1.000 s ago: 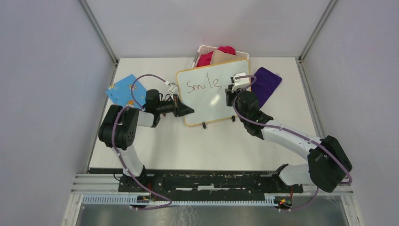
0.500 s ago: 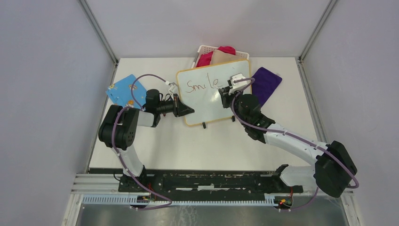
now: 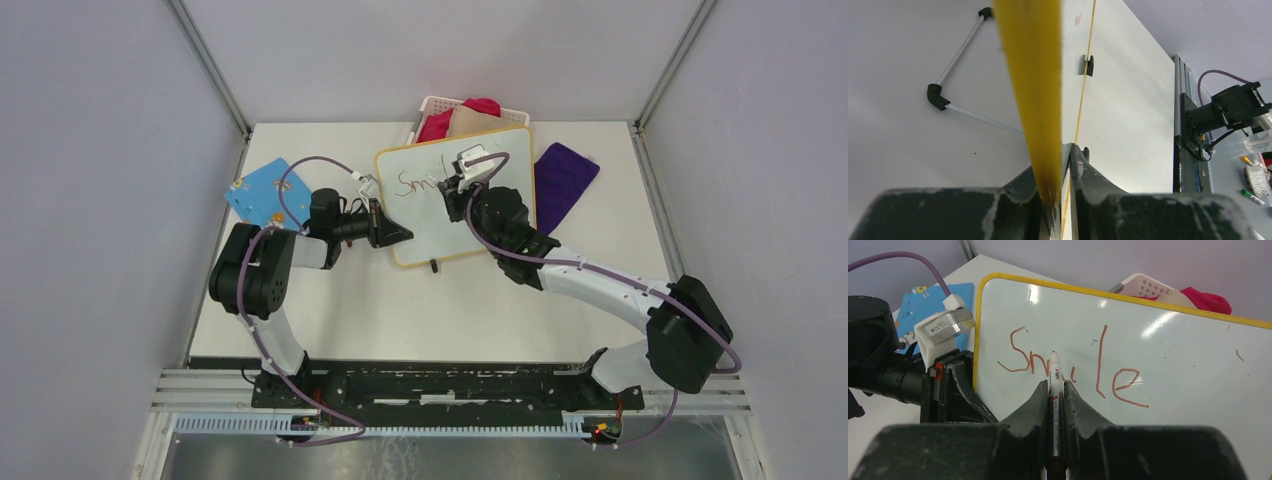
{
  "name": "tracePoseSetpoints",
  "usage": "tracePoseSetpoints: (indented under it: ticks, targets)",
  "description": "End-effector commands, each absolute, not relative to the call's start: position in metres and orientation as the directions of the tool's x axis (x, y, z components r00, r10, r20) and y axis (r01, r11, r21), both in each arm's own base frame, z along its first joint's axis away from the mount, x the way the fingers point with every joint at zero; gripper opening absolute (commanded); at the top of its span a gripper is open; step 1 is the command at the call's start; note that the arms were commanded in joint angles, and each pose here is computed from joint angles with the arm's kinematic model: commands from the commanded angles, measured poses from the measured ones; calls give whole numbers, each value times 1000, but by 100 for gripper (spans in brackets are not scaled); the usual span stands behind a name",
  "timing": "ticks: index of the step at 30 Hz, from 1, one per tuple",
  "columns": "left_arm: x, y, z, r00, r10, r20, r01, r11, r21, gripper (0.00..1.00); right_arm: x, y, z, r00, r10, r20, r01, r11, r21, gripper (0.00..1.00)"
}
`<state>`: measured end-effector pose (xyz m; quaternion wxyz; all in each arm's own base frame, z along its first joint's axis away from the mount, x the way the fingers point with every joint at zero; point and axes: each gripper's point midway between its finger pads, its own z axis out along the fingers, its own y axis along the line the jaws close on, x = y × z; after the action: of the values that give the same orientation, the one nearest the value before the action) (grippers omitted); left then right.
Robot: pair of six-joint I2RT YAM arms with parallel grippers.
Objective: Write a sentence on the whiteboard
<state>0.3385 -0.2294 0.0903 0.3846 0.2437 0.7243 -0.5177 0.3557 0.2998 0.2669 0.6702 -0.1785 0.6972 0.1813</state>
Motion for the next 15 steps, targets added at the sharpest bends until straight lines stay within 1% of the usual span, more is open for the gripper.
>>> tracePoseSetpoints:
  ticks: [1, 15]
  targets:
    - [334, -229, 61, -628, 10, -778, 710, 417, -568, 2, 367, 300, 293, 7, 39, -999, -453, 891, 32, 0]
    - [334, -229, 60, -627, 14, -779, 711, 419, -565, 2, 378, 296, 284, -2, 34, -999, -400, 916, 32, 0]
